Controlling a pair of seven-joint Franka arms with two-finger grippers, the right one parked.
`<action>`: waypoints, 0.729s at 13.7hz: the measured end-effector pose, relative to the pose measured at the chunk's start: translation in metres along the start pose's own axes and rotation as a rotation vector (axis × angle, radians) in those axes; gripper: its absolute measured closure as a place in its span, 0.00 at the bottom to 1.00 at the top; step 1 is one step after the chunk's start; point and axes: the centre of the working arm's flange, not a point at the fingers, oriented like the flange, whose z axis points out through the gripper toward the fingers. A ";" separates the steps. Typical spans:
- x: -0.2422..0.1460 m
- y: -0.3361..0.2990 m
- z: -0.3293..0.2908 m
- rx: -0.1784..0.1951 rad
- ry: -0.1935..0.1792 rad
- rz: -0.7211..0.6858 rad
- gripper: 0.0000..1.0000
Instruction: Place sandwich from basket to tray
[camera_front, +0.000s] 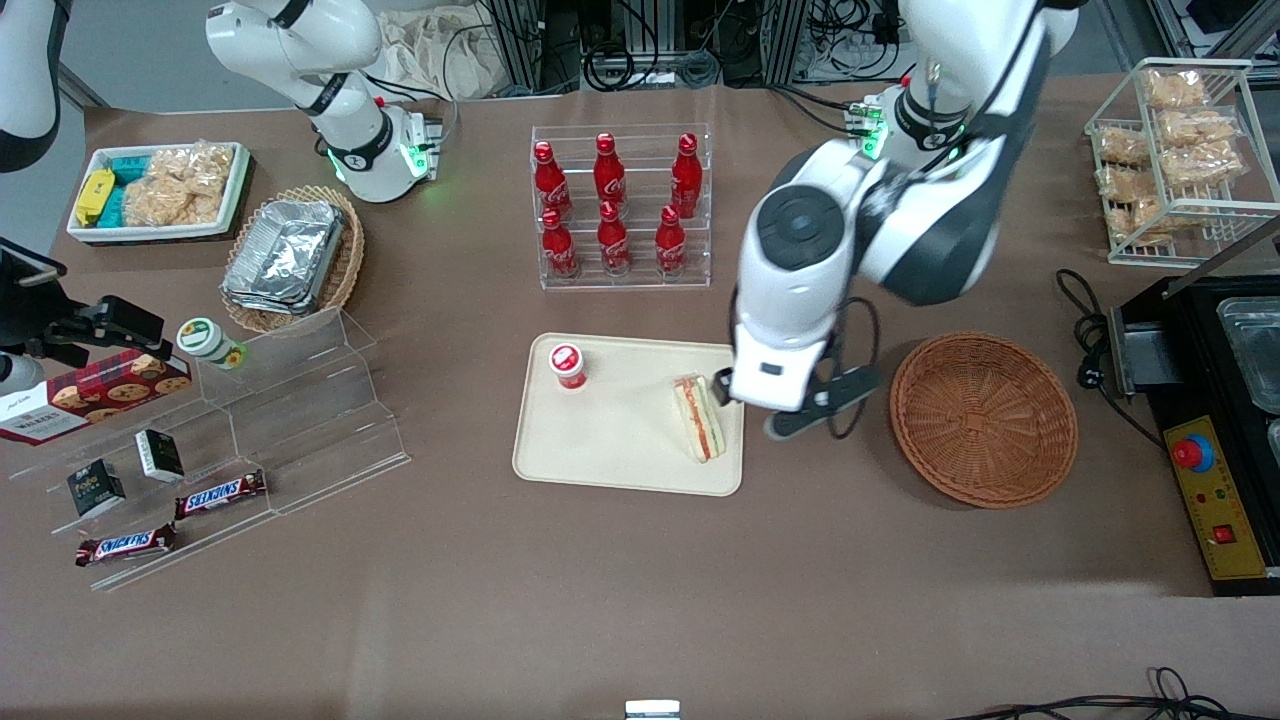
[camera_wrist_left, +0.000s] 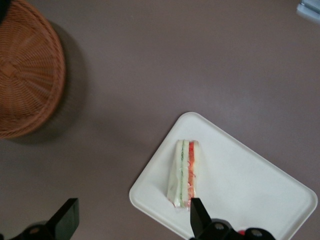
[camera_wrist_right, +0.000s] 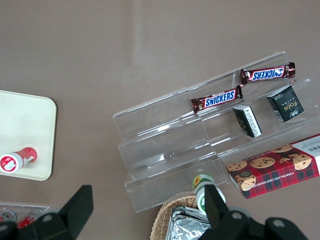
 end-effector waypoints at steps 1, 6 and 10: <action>0.013 -0.016 -0.018 -0.012 0.000 -0.022 0.00; 0.072 -0.111 -0.065 -0.024 -0.036 0.028 0.00; 0.111 -0.194 -0.082 -0.027 -0.062 0.139 0.00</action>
